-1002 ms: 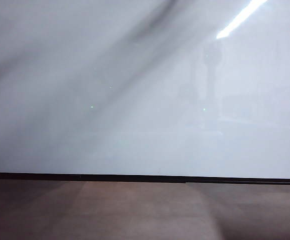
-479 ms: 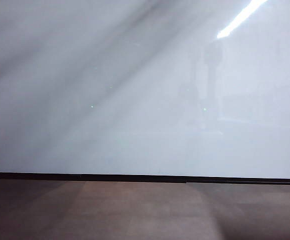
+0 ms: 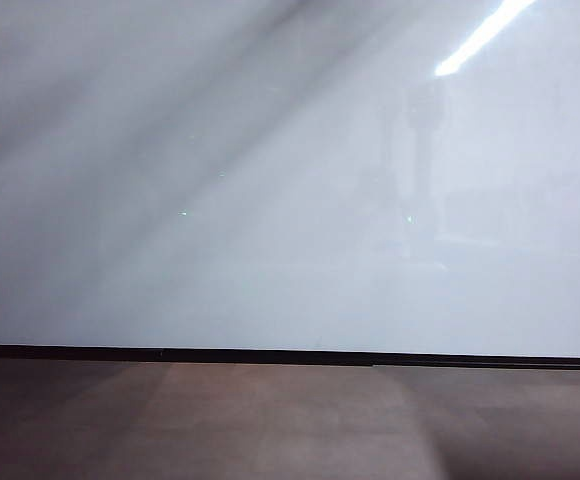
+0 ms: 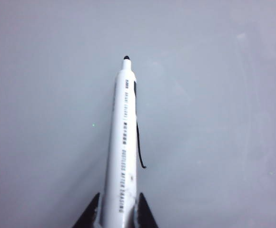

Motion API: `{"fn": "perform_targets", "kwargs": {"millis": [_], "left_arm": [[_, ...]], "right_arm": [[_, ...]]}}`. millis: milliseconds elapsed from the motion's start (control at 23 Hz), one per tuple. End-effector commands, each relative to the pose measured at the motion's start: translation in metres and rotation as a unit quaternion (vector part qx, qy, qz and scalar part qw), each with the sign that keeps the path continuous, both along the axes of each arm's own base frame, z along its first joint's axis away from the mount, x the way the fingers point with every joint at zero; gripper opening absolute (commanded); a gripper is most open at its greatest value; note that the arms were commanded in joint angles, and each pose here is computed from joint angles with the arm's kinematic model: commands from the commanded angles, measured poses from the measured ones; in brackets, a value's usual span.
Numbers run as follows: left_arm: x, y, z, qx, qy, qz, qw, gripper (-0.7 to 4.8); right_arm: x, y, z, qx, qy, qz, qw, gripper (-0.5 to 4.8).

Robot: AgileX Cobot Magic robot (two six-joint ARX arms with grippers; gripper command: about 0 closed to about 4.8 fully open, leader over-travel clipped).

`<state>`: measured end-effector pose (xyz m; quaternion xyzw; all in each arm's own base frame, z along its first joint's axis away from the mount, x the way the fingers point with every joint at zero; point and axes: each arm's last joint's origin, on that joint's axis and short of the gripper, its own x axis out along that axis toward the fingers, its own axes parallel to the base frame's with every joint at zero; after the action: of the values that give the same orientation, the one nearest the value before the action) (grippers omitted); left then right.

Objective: Reach to the right to find the marker pen, pick it up, and write the number 17 on the whiteboard.

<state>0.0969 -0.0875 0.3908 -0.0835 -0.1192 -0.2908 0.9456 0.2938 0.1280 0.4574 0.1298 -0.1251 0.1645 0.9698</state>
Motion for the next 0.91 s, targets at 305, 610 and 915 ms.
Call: {"fn": "perform_targets", "kwargs": {"millis": [305, 610, 915], "left_arm": [[-0.0007, 0.0003, 0.0017, -0.004, -0.006, -0.003, 1.0, -0.05], [-0.0007, 0.0003, 0.0017, -0.004, -0.006, -0.003, 1.0, -0.05], [-0.0007, 0.0002, 0.0016, -0.004, -0.006, -0.003, 1.0, -0.05]], "right_arm": [[0.0046, -0.0135, 0.0021, -0.002, 0.0, -0.022, 1.0, -0.02], [0.0051, -0.0131, 0.0014, -0.001, 0.002, -0.021, 1.0, -0.02], [0.0059, -0.015, 0.0012, -0.001, 0.003, -0.024, 1.0, -0.02]]}}
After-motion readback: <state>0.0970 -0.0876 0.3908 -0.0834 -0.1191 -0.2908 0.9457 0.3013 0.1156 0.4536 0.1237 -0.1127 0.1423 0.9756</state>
